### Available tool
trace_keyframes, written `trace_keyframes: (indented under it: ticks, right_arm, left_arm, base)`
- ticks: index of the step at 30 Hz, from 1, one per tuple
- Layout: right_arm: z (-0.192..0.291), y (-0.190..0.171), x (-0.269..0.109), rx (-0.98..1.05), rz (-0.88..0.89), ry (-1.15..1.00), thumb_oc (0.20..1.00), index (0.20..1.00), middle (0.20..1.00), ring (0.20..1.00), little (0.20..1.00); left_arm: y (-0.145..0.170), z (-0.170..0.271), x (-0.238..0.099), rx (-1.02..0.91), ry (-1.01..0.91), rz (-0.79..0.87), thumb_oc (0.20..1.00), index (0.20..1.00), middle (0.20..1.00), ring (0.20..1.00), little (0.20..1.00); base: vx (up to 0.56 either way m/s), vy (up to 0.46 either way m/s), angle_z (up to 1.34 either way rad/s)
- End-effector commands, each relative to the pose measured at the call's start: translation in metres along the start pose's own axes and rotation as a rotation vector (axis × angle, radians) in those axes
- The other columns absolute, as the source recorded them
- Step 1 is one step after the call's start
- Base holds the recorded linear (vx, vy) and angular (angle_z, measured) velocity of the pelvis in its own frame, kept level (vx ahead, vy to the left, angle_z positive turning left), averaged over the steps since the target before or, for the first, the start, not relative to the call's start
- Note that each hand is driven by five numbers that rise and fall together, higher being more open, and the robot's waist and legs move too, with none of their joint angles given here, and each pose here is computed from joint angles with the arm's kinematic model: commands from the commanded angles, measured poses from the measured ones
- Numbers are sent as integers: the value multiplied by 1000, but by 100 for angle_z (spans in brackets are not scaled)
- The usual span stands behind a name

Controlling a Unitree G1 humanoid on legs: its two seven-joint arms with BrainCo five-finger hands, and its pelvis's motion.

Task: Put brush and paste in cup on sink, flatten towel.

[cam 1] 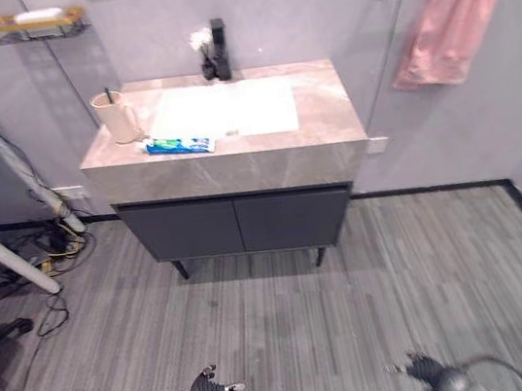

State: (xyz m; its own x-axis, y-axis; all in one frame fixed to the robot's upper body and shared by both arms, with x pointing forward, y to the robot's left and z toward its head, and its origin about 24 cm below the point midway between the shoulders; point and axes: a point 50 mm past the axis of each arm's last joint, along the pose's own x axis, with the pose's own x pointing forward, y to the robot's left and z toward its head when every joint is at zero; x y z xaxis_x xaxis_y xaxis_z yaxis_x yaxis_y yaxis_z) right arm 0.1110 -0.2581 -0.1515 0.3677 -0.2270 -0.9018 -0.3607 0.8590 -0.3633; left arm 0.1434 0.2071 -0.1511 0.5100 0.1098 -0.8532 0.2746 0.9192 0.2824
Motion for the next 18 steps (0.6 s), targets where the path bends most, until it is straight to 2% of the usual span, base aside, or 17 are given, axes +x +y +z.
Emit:
trace_keyframes:
  ticks: [1, 4, 7, 10, 18]
  right_arm:
    - [-37, 10, -7, -43, 25, 98, 1000, 1000, 1000, 1000, 1000]
    - [-43, 11, -8, -39, 37, 109, 1000, 1000, 1000, 1000, 1000]
    - [-55, 17, -11, -26, 63, 166, 1000, 1000, 1000, 1000, 1000]
    - [-57, 18, -12, -12, 67, 174, 1000, 1000, 1000, 1000, 1000]
    - [-28, 19, -5, -29, 75, 74, 1000, 1000, 1000, 1000, 1000]
  left_arm:
    - [1, -22, -4, 60, 57, 15, 1000, 1000, 1000, 1000, 1000]
    - [4, -29, -6, 67, 79, 17, 1000, 1000, 1000, 1000, 1000]
    - [3, -49, -11, 77, 153, -4, 1000, 1000, 1000, 1000, 1000]
    - [2, -48, -11, 85, 155, -11, 1000, 1000, 1000, 1000, 1000]
    - [6, -32, -7, 140, 93, -15, 1000, 1000, 1000, 1000, 1000]
  base:
    - [488, 221, -19]
    - [301, 126, -27]
    - [605, 323, -49]
    - [227, 173, -96]
    - [220, 304, -30]
